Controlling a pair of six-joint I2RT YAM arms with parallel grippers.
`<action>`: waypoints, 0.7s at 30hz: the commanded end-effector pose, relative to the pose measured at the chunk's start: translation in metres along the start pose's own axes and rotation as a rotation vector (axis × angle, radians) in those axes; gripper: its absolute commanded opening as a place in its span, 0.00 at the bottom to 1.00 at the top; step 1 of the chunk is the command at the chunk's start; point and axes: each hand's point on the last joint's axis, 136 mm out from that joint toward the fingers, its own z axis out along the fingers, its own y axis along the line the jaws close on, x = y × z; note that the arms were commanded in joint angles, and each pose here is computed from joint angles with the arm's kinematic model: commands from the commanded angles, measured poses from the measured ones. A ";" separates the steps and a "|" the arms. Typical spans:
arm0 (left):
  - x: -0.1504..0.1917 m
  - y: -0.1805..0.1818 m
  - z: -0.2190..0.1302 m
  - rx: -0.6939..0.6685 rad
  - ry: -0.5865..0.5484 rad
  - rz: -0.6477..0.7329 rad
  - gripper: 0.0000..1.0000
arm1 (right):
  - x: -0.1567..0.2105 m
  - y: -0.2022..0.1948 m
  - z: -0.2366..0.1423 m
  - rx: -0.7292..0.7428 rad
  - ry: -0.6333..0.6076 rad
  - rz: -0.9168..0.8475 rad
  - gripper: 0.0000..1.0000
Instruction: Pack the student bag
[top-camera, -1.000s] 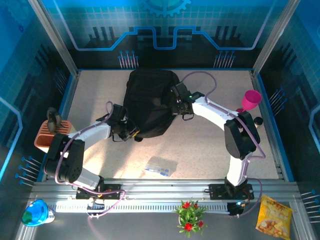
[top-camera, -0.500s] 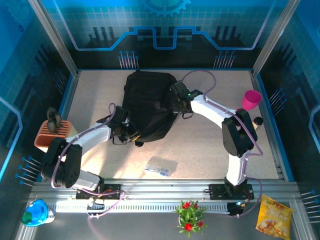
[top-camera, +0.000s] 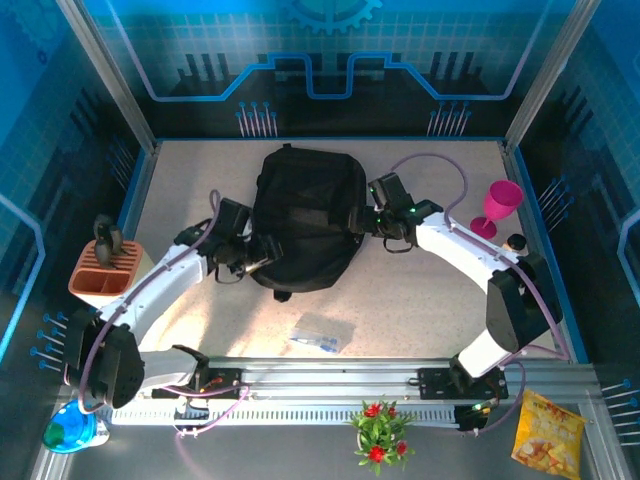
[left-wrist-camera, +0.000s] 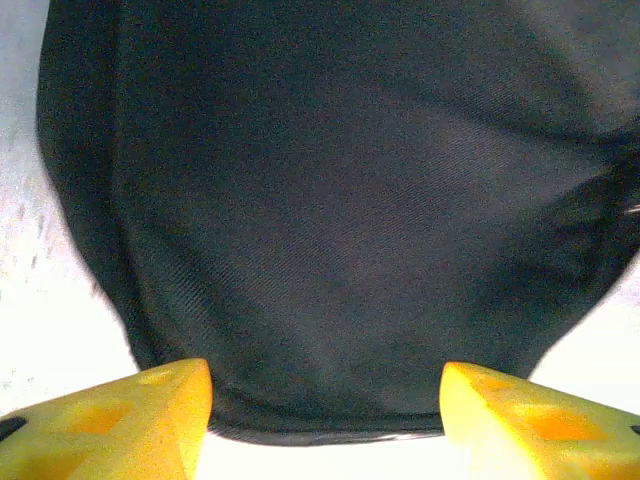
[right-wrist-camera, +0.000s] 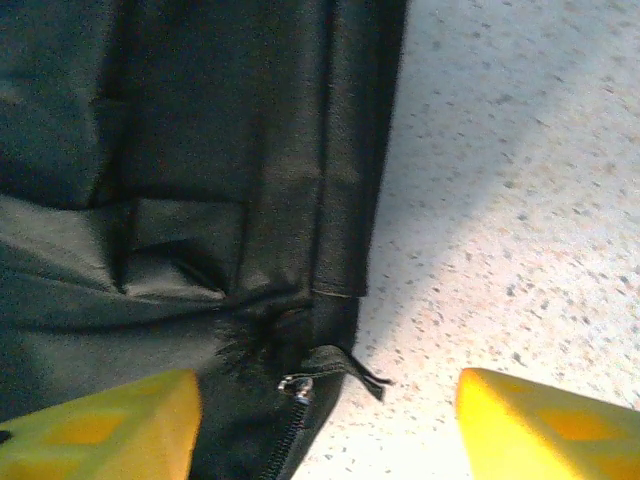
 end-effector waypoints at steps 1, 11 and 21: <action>-0.026 -0.025 -0.008 0.021 -0.073 0.120 0.64 | -0.015 0.012 -0.008 -0.112 -0.023 0.029 0.76; -0.066 -0.108 0.029 -0.018 -0.145 0.432 0.66 | -0.011 -0.009 -0.010 -0.156 -0.025 0.116 0.83; -0.081 -0.149 0.094 -0.088 -0.054 0.748 0.62 | 0.002 -0.036 -0.010 -0.153 0.003 0.201 0.81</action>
